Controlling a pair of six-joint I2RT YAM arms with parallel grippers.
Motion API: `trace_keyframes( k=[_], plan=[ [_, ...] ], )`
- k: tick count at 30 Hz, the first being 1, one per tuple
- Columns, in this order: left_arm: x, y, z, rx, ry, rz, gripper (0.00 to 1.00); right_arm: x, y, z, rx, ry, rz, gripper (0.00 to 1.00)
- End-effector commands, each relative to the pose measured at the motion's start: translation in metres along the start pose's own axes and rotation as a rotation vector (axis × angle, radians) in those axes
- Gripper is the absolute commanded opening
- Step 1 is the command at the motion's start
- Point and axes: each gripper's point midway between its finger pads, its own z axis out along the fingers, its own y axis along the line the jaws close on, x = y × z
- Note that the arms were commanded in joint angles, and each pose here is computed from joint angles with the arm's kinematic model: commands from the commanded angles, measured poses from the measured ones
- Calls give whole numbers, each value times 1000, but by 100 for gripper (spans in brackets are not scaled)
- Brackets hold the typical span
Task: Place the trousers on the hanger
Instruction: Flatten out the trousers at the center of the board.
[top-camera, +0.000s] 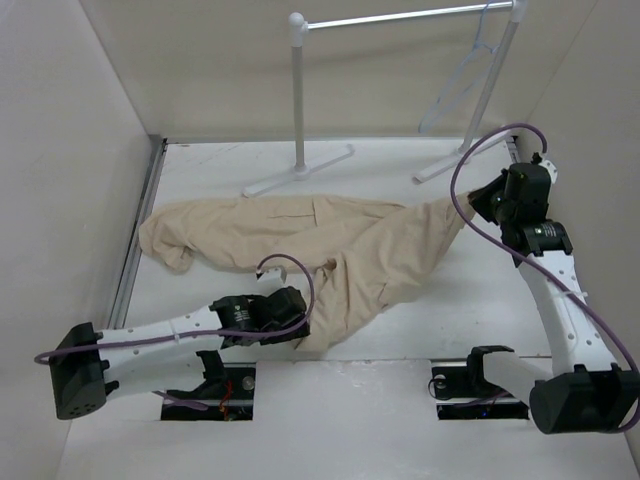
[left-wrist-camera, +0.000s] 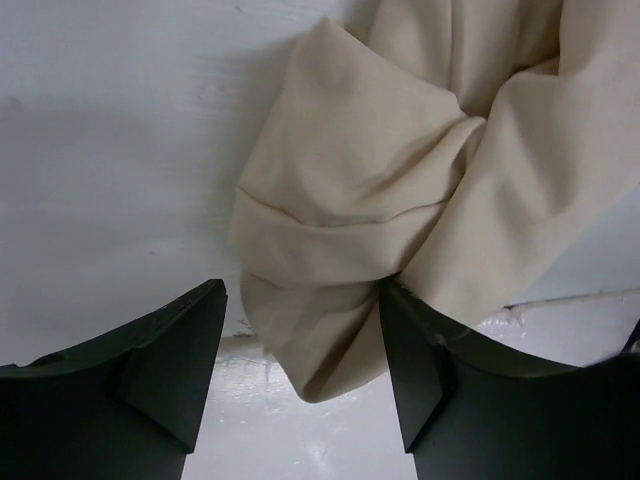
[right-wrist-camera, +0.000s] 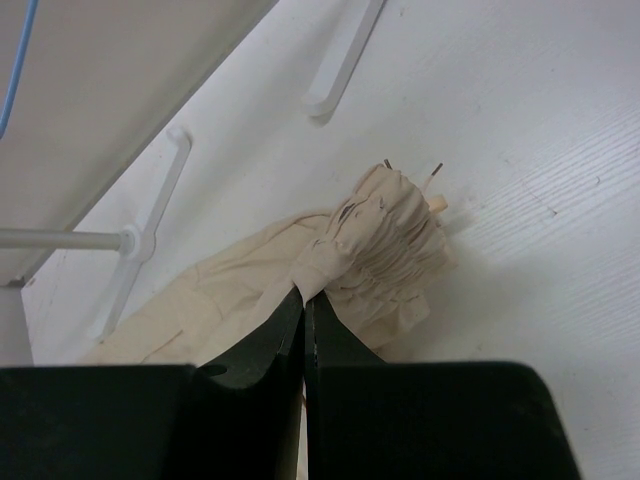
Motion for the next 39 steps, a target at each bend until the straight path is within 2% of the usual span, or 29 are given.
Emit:
trace_keyframes(
  k=[1,3,4,6,7,9,12,15,18,22,24,28,30,32,34,36,39],
  plan=[
    [14,-21,9,91,39,-18,62,-23,21,-1,-70,-74,9,7],
    [17,-27,16,106,57,-26,58,-24,20,2,-63,-73,15,7],
    [17,-28,20,102,57,-27,51,-26,21,2,-65,-77,19,7],
    [7,-30,22,88,38,-35,20,-28,22,2,-68,-82,20,7],
    [-4,-34,18,92,13,-49,12,-29,22,1,-66,-84,22,7],
    [-39,-45,-2,126,-74,-82,6,-31,19,0,-60,-89,23,7],
    [-108,-50,-64,149,-238,-133,4,-34,13,-6,-46,-101,20,7],
    [-158,-36,-134,130,-389,-156,4,-31,-1,-12,-13,-103,22,6],
    [-180,-13,-184,71,-450,-188,4,-27,-15,-23,10,-113,36,6],
    [-186,1,-230,12,-426,-218,6,-20,-27,-28,41,-103,47,6],
    [-189,4,-240,-29,-402,-213,9,-16,-34,-24,64,-96,50,6],
    [-218,9,-206,-149,-377,-185,23,-21,-51,-4,122,-103,81,6],
    [-255,0,-168,-126,-387,-217,37,-28,-57,10,142,-104,102,6],
    [-298,5,-123,-104,-388,-312,55,-32,-55,23,148,-87,116,5],
    [-325,18,-89,-115,-351,-413,57,-36,-48,27,137,-74,116,5],
    [-337,24,-86,-124,-366,-435,57,-37,-44,22,132,-79,100,5],
    [-312,29,-102,-145,-390,-360,53,-27,-46,11,120,-80,72,5]
  ],
)
